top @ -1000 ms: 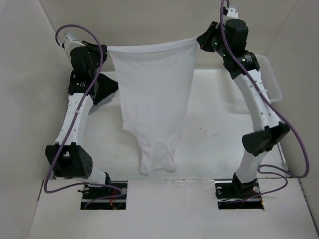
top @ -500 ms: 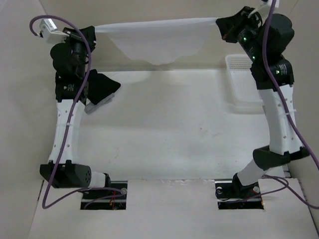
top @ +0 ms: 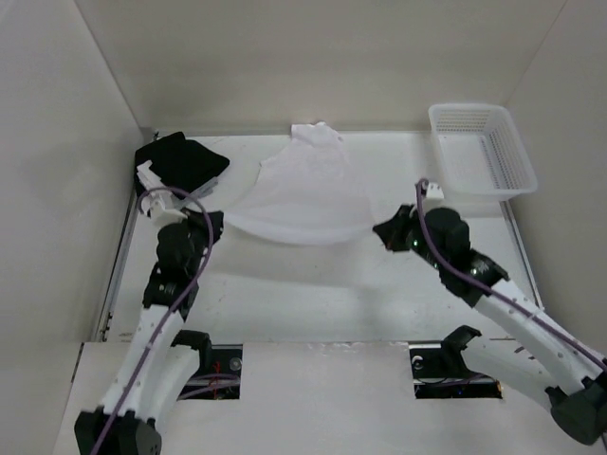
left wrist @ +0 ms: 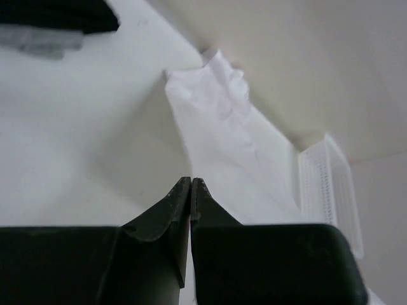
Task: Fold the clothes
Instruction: Flatten the tank top out, then fold the tank top
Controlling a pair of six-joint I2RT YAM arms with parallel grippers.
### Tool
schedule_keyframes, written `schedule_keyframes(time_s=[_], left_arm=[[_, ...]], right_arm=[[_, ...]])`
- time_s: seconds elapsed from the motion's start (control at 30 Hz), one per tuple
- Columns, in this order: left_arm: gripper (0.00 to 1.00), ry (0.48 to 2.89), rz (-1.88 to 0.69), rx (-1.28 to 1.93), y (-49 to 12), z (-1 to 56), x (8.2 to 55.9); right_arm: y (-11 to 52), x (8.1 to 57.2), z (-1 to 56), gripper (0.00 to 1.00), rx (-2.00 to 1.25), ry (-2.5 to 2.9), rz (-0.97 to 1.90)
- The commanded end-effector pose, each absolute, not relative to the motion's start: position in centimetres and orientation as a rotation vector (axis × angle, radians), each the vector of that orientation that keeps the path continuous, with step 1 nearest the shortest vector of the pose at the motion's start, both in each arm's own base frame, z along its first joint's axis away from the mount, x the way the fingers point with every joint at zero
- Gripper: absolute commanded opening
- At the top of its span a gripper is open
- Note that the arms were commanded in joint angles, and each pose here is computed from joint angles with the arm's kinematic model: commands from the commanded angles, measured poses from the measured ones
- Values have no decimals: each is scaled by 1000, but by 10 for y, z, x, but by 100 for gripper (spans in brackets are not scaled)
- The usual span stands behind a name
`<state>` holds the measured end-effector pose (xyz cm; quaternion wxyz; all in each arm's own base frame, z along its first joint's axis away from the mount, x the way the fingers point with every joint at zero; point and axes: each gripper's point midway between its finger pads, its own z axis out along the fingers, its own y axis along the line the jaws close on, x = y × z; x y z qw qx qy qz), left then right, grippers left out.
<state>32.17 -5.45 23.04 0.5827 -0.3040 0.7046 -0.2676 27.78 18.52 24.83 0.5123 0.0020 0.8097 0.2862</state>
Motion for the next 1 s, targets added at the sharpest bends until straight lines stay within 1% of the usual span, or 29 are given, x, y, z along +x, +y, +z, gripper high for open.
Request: schedule_keyframes(time_s=[0.0,0.1,0.2,0.33,0.43,0.57,0.67,0.8,0.97], left_arm=[[1,1653,-618,-718,-50,208,276],[1,1764,-648,-771,-57,158,232],[0,1777,-684,-826,-58,146,204],[0,1761,-689,-828,-57,158,196],[0,1740,-655,-833,-53,167,206],[1,1640,-648,-803,-55,201,243],[1,1580,-620,-798,-56,224,287],[1,1520,-629,-832,-62,245,368],[1,1520,-594,-851,-69,252,483]], right_arm=[[192,242,236,0,76,1885,790],[203,191,173,0,102,2047,880],[211,144,138,0,117,2158,960],[214,119,123,0,111,2217,962],[221,127,134,0,88,2194,948],[222,176,156,0,81,2110,863],[212,240,185,0,120,2011,805],[201,331,227,0,167,1905,767],[187,445,250,0,243,1869,708]])
